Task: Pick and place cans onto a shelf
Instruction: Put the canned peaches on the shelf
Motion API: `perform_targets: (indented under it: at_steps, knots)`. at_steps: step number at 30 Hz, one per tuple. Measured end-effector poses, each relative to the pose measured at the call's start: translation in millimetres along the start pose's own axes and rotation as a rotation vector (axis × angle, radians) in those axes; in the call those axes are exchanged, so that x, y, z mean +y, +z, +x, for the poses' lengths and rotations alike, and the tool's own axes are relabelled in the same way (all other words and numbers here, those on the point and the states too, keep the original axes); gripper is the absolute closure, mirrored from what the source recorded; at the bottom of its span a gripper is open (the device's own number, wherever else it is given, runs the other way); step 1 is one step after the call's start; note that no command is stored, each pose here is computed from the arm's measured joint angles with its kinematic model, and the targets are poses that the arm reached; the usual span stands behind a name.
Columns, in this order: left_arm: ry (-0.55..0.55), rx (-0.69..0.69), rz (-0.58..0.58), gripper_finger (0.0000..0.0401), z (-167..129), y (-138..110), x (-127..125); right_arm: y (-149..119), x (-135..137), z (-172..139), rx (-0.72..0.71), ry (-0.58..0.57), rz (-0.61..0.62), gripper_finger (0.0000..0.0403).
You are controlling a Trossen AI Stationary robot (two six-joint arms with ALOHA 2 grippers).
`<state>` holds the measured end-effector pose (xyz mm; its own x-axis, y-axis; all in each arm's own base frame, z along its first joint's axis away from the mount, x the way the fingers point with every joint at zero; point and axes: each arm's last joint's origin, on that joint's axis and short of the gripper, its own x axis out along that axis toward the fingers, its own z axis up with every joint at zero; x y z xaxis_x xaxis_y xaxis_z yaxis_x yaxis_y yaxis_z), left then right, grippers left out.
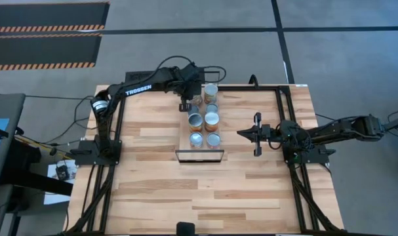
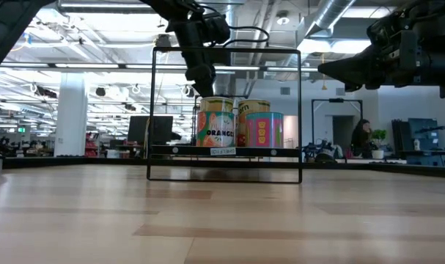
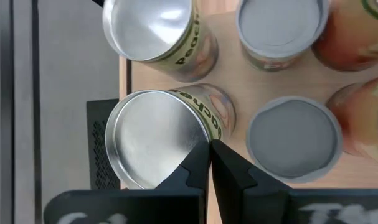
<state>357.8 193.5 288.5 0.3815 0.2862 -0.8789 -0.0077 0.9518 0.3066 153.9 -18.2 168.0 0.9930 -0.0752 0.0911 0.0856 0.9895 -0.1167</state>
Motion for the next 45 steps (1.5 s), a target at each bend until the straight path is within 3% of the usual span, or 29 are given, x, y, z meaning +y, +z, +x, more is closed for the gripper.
perform_targets:
  at_steps: [26,45]
  knots:
    - [0.019,0.037,0.0,0.04,16.5,2.4,-2.8,0.7,0.0,0.0,-0.007,0.001,0.0,0.0395]
    - [0.032,0.014,-0.002,0.036,16.5,4.7,-1.8,0.7,0.0,0.0,-0.007,0.0,0.0,0.0395]
